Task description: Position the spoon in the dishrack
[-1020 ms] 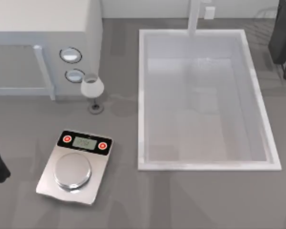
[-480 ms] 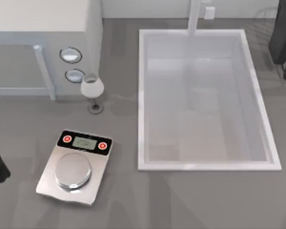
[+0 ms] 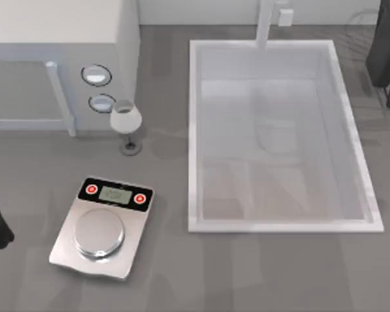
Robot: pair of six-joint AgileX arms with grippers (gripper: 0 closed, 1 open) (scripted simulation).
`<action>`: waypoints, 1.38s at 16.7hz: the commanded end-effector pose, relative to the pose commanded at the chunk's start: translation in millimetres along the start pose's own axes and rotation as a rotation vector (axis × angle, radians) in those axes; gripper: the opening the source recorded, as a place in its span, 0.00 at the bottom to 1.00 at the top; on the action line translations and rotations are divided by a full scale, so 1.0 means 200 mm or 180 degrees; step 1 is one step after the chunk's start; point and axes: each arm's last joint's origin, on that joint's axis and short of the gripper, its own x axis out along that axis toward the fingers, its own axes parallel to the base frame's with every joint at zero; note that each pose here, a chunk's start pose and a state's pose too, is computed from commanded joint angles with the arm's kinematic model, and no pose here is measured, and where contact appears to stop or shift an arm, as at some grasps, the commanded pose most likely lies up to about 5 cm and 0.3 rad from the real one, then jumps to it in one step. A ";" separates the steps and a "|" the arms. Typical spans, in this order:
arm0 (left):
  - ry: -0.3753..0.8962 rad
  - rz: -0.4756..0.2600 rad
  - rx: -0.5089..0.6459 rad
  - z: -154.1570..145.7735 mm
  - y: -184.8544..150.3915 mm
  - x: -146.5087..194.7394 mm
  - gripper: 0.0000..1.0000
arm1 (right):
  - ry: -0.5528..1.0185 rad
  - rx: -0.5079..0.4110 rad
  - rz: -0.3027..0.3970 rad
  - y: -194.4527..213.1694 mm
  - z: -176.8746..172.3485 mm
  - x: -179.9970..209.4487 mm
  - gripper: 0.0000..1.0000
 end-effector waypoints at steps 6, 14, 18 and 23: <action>0.0000 0.0000 0.0000 0.00 0.00 0.00 1.00 | -0.0079 -0.0032 -0.0014 0.08 -0.47 0.35 0.00; 0.0000 0.0000 0.0000 0.00 0.00 0.00 1.00 | -0.0006 0.0000 -0.0020 0.16 -0.64 0.42 0.00; 0.0000 0.0000 0.0000 0.00 0.00 0.00 1.00 | -0.0006 0.0000 -0.0020 0.16 -0.64 0.42 0.30; 0.0000 0.0000 0.0000 0.00 0.00 0.00 1.00 | -0.0006 0.0000 -0.0020 0.16 -0.64 0.42 0.68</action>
